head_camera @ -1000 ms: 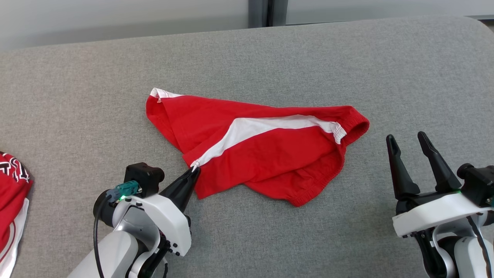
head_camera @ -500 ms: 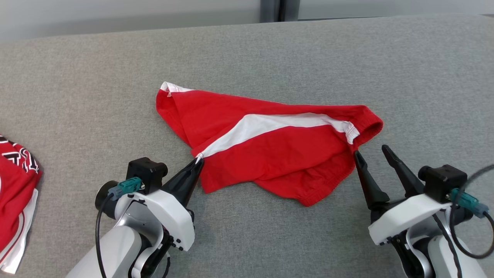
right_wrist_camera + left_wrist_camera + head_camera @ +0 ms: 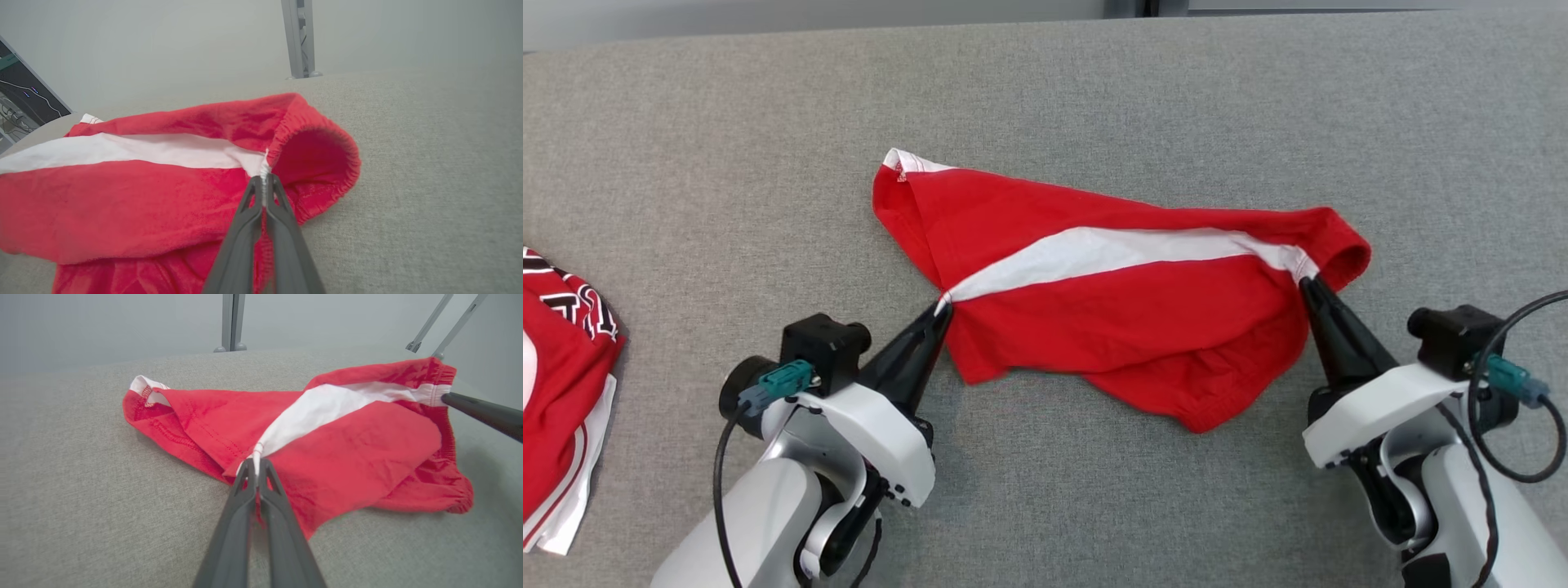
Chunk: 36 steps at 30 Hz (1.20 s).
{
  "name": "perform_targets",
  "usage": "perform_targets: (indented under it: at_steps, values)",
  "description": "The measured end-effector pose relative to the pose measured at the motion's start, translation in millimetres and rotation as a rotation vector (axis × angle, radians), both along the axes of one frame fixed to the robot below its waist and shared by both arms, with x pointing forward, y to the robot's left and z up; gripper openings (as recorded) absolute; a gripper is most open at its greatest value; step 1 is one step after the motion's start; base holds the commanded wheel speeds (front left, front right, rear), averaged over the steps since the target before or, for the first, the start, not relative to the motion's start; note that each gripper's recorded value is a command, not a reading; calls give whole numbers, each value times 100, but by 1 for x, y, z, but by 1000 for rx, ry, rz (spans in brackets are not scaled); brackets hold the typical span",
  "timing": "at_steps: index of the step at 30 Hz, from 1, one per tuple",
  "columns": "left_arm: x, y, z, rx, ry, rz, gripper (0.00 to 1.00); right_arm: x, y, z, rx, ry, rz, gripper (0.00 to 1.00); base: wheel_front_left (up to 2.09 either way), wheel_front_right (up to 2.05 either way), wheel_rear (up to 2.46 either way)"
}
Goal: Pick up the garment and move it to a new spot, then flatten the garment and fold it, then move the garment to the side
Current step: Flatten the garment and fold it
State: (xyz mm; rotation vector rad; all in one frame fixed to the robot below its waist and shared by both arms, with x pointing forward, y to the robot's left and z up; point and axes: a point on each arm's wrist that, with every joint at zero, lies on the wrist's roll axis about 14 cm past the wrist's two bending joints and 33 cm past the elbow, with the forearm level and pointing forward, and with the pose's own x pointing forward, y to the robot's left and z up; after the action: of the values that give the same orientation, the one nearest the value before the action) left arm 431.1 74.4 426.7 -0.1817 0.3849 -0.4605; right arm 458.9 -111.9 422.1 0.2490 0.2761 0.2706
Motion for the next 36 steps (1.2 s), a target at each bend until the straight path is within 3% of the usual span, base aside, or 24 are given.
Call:
perform_targets:
  at_steps: [9, 21, 30, 36]
  values:
    - [21, 12, 42, -26, -181, 67, 0, 13, -16, 43, -4, -147, -20, 0, 0, 0, 0]
    - [48, 35, 180, 8, -637, 126, 0, 22, -25, 175, -2, -499, 12, 0, 0, 0, 0]
    - [41, 43, 304, 3, -992, 160, 0, 15, -32, 280, -41, -741, 38, 0, 0, 0, 0]
    - [39, 40, 330, -4, -1049, 160, 0, 13, -33, 295, -38, -758, 41, 0, 0, 0, 0]
